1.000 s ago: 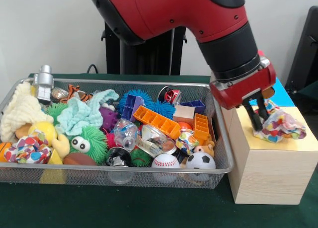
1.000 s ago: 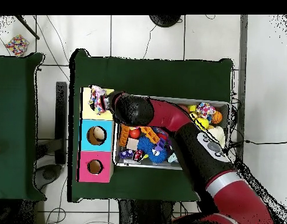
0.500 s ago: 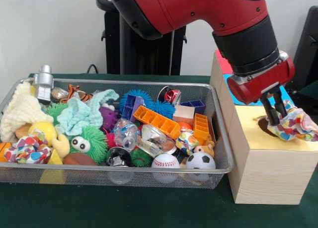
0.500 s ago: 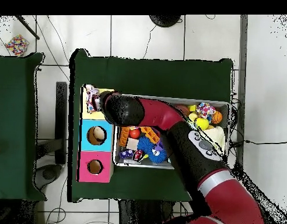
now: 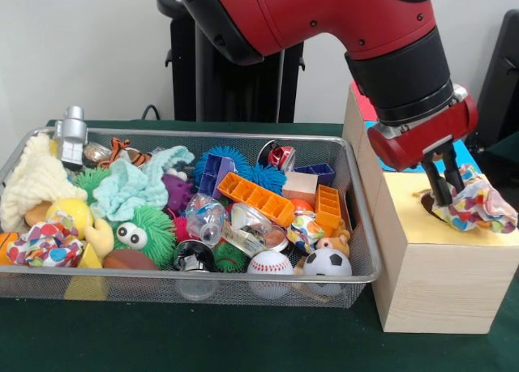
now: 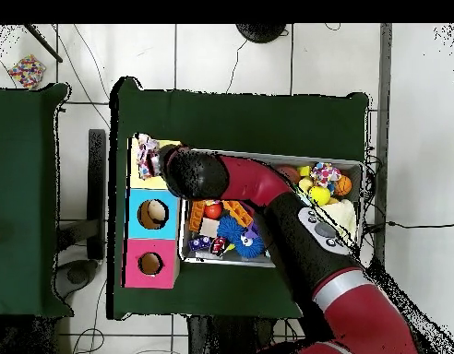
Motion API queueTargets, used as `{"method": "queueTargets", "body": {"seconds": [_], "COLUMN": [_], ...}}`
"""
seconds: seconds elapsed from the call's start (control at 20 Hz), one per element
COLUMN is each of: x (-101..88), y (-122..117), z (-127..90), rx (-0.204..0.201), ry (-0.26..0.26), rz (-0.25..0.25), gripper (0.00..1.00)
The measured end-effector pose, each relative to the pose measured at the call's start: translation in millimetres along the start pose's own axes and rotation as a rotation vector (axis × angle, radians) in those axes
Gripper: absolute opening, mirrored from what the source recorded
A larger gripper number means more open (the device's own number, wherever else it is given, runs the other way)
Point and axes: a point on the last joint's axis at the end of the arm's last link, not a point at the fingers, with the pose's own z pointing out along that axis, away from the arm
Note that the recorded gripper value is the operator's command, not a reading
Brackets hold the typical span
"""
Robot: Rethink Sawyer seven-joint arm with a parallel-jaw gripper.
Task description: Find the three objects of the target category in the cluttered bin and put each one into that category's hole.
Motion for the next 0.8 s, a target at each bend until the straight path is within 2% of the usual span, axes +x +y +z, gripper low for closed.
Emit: {"method": "queueTargets", "body": {"seconds": [0.3,0.8], "x": [5.4,4.5], "y": [-6.0,-6.6], "z": [1.1,0.6], "rx": [0.016,0.014], "ry": [0.011,0.01], "rz": [0.005,0.013], "gripper": [0.0,0.0]}}
